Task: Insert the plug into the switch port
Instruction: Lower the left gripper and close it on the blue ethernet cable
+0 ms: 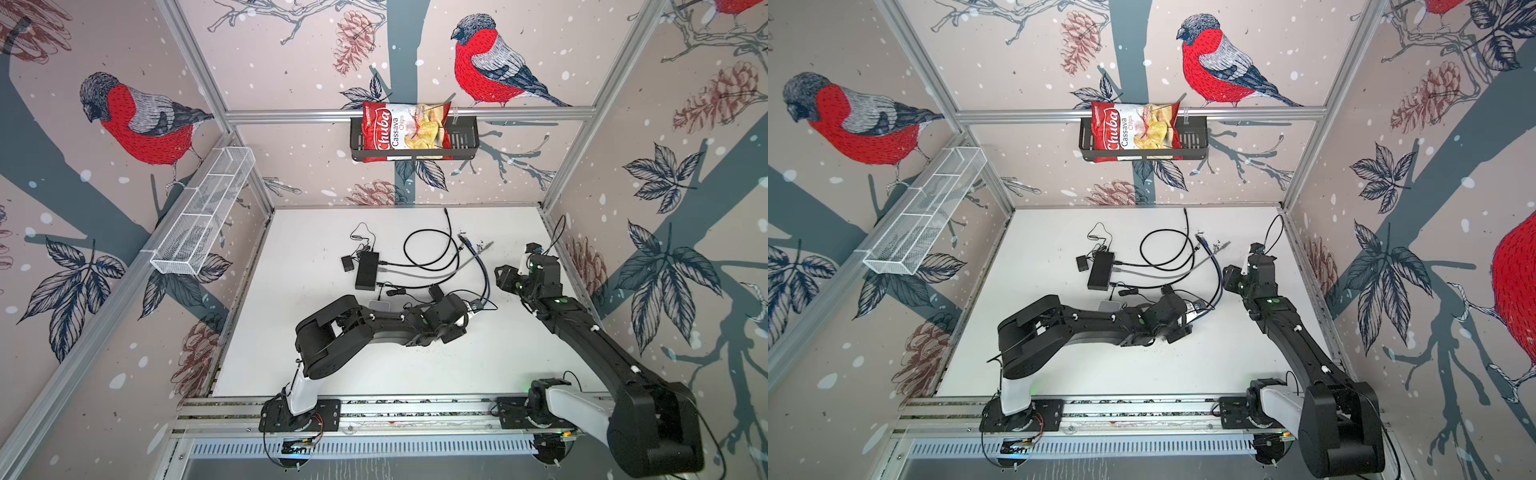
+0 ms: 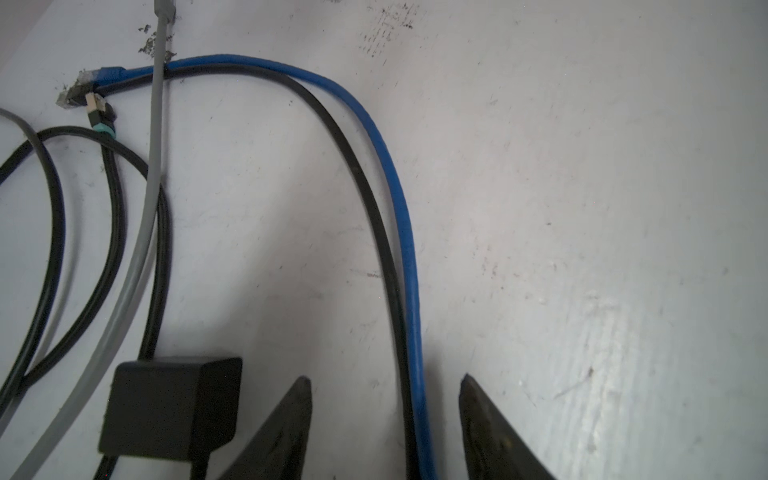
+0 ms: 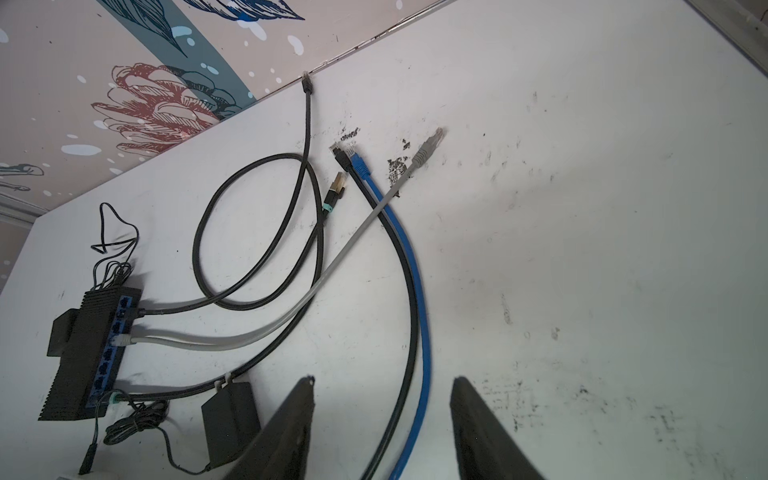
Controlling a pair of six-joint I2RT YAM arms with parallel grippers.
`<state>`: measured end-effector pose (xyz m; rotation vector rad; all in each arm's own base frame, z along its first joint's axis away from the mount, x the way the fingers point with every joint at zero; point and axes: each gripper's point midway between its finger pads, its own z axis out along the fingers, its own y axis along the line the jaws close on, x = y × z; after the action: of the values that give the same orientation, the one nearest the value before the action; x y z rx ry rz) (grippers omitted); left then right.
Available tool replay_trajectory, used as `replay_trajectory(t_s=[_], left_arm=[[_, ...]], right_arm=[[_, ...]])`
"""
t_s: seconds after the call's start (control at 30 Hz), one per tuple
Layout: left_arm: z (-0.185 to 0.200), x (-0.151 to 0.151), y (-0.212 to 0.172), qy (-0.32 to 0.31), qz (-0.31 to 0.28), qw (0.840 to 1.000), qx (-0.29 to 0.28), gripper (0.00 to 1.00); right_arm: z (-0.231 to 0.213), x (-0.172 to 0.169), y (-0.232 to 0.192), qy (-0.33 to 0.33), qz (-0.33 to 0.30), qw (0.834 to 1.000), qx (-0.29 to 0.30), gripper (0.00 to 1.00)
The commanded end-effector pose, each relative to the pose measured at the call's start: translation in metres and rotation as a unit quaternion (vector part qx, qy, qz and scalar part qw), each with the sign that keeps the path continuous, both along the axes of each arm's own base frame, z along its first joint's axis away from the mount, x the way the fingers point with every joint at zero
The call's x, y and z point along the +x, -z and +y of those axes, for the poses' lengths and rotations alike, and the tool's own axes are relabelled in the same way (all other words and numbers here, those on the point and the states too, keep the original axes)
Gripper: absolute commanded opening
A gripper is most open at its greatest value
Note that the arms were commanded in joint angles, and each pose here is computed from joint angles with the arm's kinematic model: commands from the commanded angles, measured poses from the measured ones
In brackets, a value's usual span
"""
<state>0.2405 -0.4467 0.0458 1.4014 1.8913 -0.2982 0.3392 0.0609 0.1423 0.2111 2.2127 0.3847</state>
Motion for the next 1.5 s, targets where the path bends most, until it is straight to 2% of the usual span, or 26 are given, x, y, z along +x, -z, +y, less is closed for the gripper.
replay_trajectory(t_s=[0.0,0.13,0.37,0.57,1.0,1.27,1.47], left_arm=[[-0.006,0.003,0.000,0.008,-0.006,1.000,0.000,0.56],[-0.007,0.005,0.007,0.006,-0.005,1.000,0.013,0.48],[-0.009,0.007,0.013,0.005,-0.003,1.000,0.020,0.44],[-0.012,0.005,0.013,0.011,0.001,1.000,0.018,0.32],[-0.014,0.004,0.021,0.012,0.014,0.999,0.026,0.16],[-0.024,0.004,-0.010,0.022,0.004,1.000,-0.014,0.14],[-0.023,0.007,-0.040,0.025,-0.014,0.998,-0.051,0.14]], right_arm=[[0.001,0.005,-0.005,-0.002,-0.014,1.000,0.006,0.54],[0.002,0.004,-0.003,-0.003,-0.011,1.000,0.006,0.54],[0.002,0.005,-0.001,-0.004,-0.010,1.000,0.009,0.54],[0.002,0.006,0.001,-0.006,-0.007,1.000,0.010,0.54],[0.003,0.006,0.001,-0.005,-0.006,1.000,0.012,0.54],[0.003,0.008,0.001,-0.005,-0.011,1.000,0.013,0.54],[0.009,0.009,-0.011,-0.024,-0.042,0.999,0.019,0.53]])
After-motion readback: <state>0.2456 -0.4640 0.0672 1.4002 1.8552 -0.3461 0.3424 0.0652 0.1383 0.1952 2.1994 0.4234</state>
